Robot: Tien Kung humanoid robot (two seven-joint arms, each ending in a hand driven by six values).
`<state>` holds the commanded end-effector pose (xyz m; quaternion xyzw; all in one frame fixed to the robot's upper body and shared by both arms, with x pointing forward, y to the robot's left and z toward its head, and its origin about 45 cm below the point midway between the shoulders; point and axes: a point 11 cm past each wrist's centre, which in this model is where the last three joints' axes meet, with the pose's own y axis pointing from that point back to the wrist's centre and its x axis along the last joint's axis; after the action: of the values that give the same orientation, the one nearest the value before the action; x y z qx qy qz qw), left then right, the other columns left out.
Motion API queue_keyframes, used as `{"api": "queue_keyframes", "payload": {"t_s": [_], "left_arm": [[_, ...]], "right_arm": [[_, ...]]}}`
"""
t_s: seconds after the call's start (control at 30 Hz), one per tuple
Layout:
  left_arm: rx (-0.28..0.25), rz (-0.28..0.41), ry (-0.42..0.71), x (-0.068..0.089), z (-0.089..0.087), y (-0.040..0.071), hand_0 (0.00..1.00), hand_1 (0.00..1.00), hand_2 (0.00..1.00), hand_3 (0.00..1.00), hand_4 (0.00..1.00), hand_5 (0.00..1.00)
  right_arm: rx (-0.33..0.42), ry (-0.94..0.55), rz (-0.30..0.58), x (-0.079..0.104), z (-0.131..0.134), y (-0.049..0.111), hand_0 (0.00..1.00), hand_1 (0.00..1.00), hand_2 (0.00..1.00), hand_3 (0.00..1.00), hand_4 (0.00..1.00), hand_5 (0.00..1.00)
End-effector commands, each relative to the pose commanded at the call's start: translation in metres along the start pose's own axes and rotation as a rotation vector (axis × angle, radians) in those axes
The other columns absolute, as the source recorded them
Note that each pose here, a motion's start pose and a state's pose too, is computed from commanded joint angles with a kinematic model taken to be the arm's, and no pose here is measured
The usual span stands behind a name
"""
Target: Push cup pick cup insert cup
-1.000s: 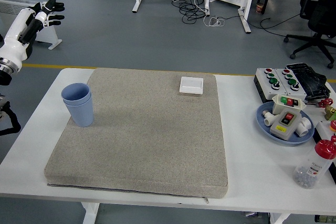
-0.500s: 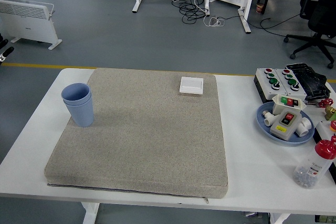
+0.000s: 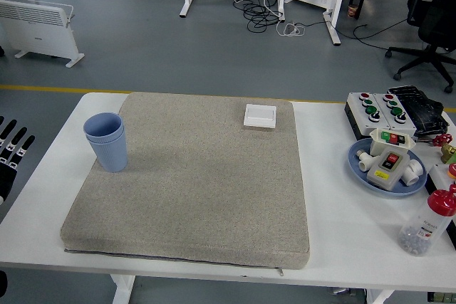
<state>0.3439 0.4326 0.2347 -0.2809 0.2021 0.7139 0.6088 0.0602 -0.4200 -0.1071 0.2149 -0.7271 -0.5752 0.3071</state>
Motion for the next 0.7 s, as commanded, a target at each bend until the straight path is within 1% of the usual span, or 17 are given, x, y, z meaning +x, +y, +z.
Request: {"api": "queue_keyframes", "payload": {"t_s": [0.17, 0.43, 0.7], "left_arm": [[0.001, -0.003, -0.018, -0.001, 0.003, -0.002, 0.711, 0.689, 0.699, 0.657, 0.633, 0.998], [0.003, 0.018, -0.025, 0.006, 0.002, 0.002, 0.714, 0.692, 0.704, 0.658, 0.632, 0.998], [-0.037, 0.053, -0.005, 0.015, 0.01, 0.004, 0.715, 0.692, 0.705, 0.659, 0.626, 0.998]], "right_arm": [[-0.002, 0.005, 0.004, 0.002, 0.0, 0.0, 0.733, 0.67, 0.703, 0.598, 0.155, 0.468], [-0.002, 0.015, 0.009, 0.004, 0.001, 0.0, 0.733, 0.67, 0.702, 0.598, 0.155, 0.467], [0.005, 0.016, 0.009, 0.004, -0.001, 0.0, 0.733, 0.67, 0.703, 0.598, 0.155, 0.468]]}}
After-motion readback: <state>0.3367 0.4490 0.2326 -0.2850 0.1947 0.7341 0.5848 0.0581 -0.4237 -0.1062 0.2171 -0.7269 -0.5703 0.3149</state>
